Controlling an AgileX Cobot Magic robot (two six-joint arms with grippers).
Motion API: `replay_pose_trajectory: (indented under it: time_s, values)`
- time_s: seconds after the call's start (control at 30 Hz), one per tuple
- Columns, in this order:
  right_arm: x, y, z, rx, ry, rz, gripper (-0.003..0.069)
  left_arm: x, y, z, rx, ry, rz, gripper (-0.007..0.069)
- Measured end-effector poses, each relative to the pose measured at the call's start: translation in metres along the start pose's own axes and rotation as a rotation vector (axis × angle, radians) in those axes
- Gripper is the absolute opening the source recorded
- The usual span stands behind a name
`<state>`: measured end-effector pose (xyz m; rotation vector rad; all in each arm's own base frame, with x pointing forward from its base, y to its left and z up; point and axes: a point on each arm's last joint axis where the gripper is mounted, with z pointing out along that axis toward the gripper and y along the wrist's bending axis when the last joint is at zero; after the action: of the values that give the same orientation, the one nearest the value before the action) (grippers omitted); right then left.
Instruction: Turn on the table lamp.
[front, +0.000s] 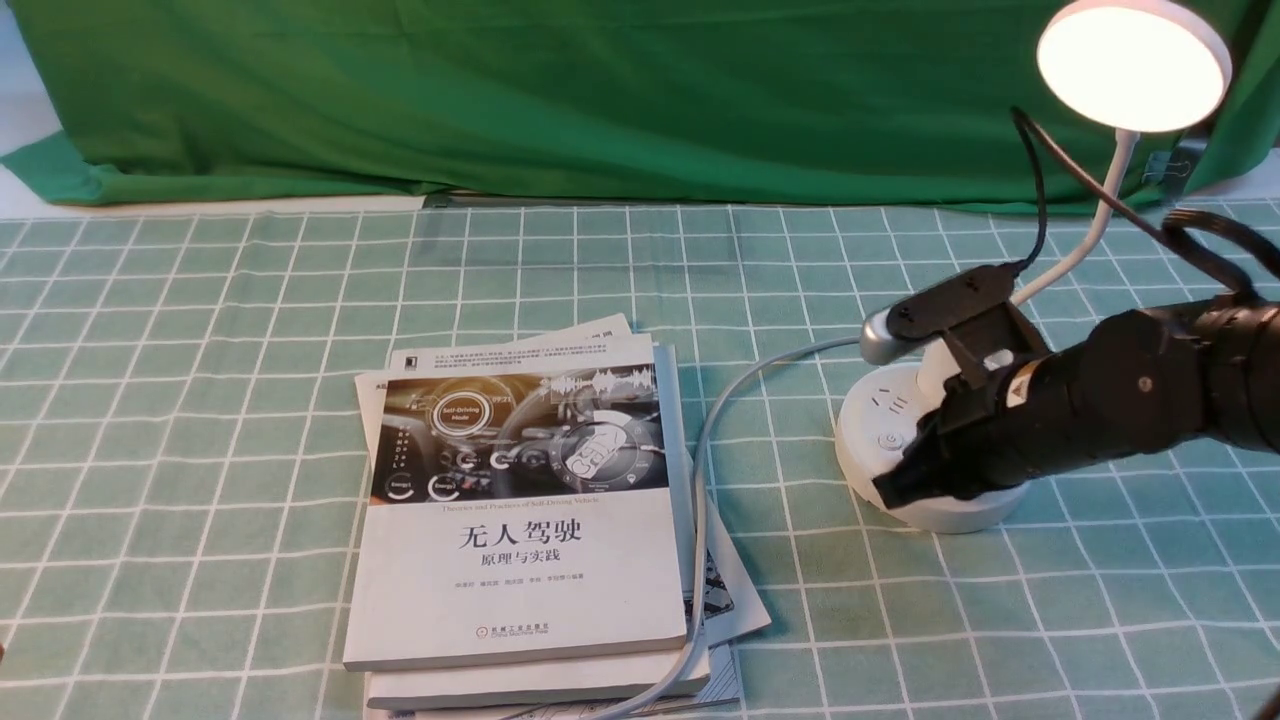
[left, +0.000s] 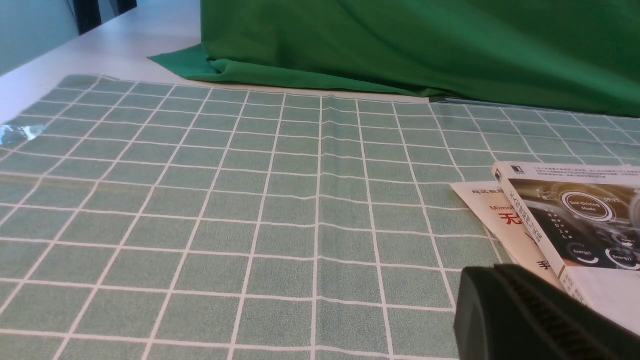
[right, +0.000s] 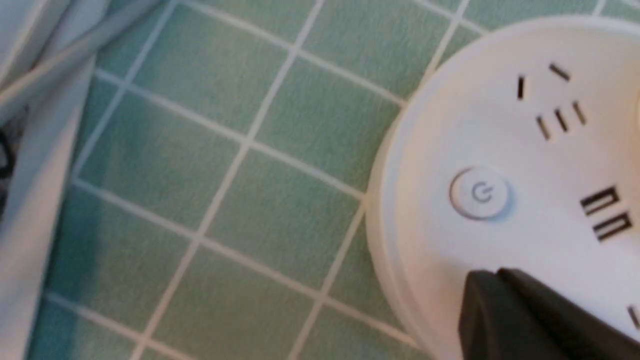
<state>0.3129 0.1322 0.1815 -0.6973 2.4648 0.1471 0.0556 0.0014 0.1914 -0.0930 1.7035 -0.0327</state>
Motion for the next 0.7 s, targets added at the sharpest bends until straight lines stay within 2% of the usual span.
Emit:
replay_pose_trajectory:
  time_s: [0.23,0.43,0.57,0.7]
  values:
    - [-0.014,0.003,-0.072,0.003,-0.119,-0.004,0.0039,0.000,0.000,0.000,0.000,0.000,0.000,0.0021]
    - [-0.002,0.011,-0.130,0.001,-0.214,-0.004,0.0039,0.000,0.000,0.000,0.000,0.000,0.000,0.0021]
    - [0.006,0.015,-0.148,0.015,-0.307,-0.028,0.0039,0.000,0.000,0.000,0.000,0.000,0.000,0.0021]
    - [0.006,0.015,-0.146,0.019,-0.314,-0.038,0.0039,0.000,0.000,0.000,0.000,0.000,0.000,0.0021]
